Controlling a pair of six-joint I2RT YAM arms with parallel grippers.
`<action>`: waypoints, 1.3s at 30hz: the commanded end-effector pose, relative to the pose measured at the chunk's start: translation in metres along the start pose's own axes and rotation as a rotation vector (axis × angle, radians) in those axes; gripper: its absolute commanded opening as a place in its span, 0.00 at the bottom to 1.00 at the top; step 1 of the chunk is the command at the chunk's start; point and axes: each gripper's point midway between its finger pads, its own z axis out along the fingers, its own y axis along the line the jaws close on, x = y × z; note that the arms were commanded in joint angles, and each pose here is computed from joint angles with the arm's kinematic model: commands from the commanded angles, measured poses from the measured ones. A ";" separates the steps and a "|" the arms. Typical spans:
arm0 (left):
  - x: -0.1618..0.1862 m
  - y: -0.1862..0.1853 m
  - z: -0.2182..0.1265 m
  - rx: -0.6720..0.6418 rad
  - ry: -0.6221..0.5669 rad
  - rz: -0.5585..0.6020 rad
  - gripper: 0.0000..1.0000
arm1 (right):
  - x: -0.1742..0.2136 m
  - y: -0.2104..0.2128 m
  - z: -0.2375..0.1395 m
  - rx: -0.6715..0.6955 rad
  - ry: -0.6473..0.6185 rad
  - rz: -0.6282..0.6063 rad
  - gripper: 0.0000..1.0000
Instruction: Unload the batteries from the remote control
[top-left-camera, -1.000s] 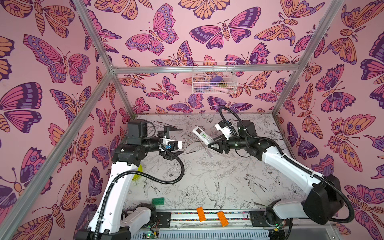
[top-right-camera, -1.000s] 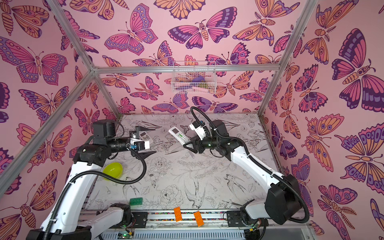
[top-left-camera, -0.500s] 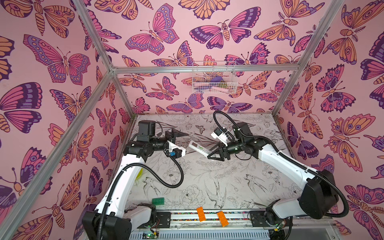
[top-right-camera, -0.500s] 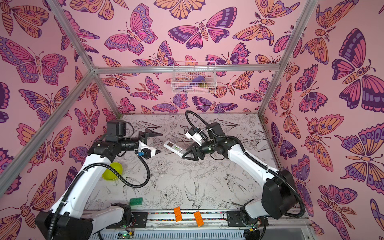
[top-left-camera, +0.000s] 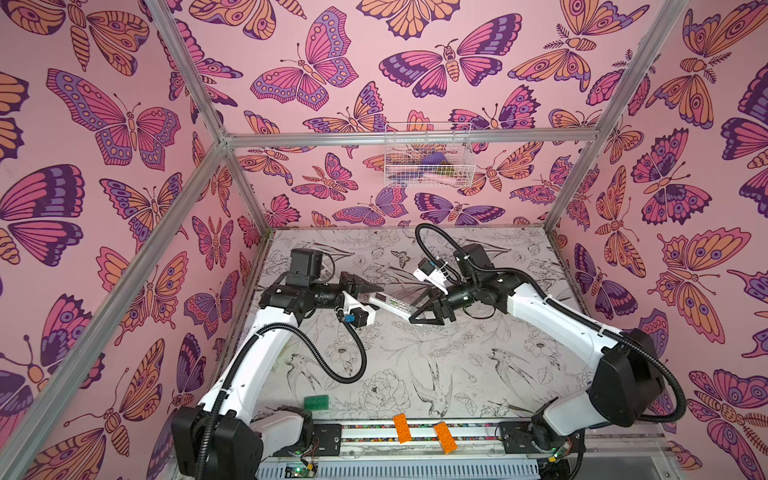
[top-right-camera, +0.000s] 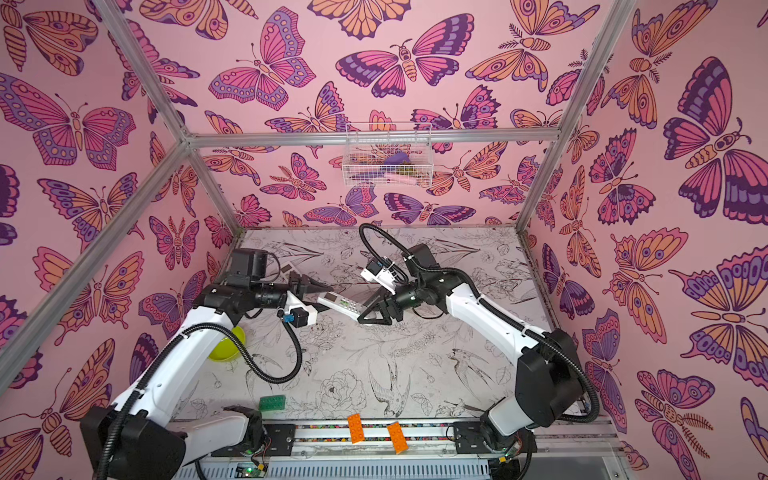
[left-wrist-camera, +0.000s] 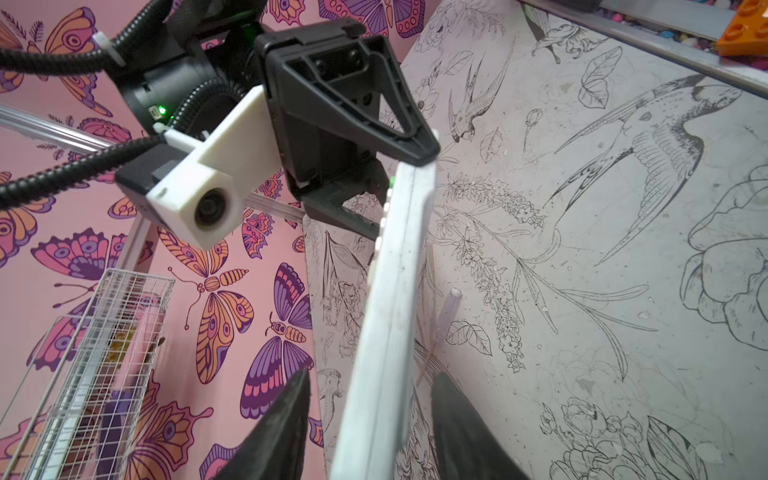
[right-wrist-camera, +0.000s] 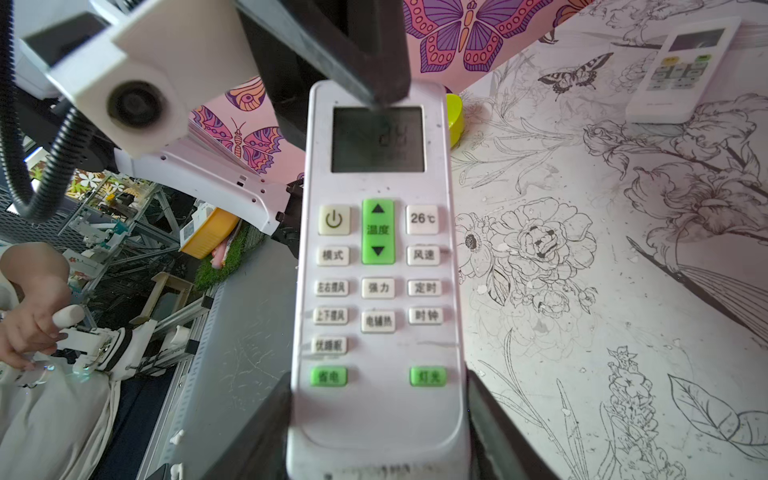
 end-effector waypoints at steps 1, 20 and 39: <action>-0.005 -0.012 0.006 0.018 -0.066 0.004 0.45 | -0.009 0.014 0.001 -0.063 -0.006 -0.068 0.34; -0.007 -0.014 0.006 0.026 -0.042 -0.123 0.02 | 0.004 0.005 -0.002 -0.010 -0.004 -0.087 0.71; -0.002 -0.010 -0.021 -0.052 0.206 -1.267 0.00 | -0.014 -0.043 -0.091 0.593 -0.461 -0.055 0.84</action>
